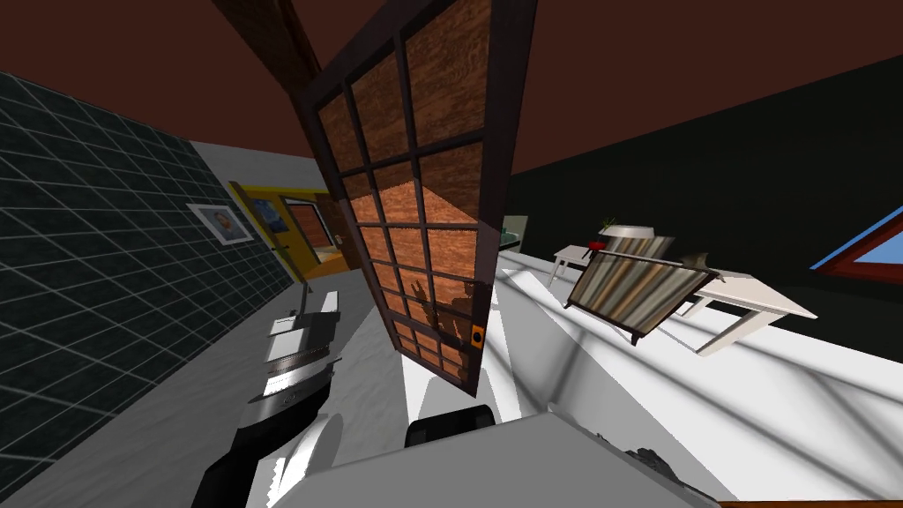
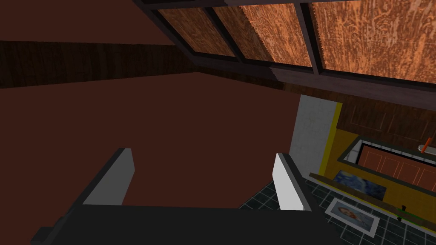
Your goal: Push the door open
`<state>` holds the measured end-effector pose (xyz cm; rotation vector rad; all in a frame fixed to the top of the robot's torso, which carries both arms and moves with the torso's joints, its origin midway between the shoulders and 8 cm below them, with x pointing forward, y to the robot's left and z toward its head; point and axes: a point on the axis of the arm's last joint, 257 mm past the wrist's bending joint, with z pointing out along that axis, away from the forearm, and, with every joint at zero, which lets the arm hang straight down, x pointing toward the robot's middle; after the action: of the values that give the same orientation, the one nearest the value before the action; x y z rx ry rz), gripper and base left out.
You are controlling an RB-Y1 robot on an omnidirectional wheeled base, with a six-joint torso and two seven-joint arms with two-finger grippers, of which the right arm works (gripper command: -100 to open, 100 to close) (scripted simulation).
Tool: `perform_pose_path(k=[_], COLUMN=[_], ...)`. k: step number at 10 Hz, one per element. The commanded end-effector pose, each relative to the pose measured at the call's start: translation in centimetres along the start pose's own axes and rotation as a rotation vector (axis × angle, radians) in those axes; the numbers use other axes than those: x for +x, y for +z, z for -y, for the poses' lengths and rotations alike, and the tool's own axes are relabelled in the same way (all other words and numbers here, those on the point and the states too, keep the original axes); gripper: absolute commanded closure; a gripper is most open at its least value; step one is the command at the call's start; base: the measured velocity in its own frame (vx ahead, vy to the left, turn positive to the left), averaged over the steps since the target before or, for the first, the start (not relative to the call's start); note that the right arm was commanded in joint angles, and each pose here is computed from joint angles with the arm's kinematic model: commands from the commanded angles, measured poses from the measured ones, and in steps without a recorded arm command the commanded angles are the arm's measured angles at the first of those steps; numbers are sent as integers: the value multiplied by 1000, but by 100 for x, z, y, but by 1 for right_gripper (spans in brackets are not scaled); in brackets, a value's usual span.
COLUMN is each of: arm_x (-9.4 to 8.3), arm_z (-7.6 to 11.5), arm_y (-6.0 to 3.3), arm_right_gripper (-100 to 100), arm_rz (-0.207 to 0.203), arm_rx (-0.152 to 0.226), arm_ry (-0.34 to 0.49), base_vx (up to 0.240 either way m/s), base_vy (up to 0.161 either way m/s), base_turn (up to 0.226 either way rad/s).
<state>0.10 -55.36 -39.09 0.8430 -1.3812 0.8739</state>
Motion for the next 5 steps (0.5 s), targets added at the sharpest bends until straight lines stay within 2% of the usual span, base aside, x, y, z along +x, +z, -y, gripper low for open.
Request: perform_pose_path(k=[1, 3, 4, 5], arm_x=[20, -39, -45, -13], arm_z=[-139, -334, -269, -368], arm_y=[40, -2, 5, 135], arm_right_gripper=[100, 100, 100, 100], arm_rz=[-5, 12, 10, 2], arm_rx=[-45, -101, -81, -121], arm_ry=[3, -6, -5, 2], base_vx=[7, -12, -4, -22], base_vy=[-222, -223, -90, -120], base_turn=[-8, -10, -10, -2])
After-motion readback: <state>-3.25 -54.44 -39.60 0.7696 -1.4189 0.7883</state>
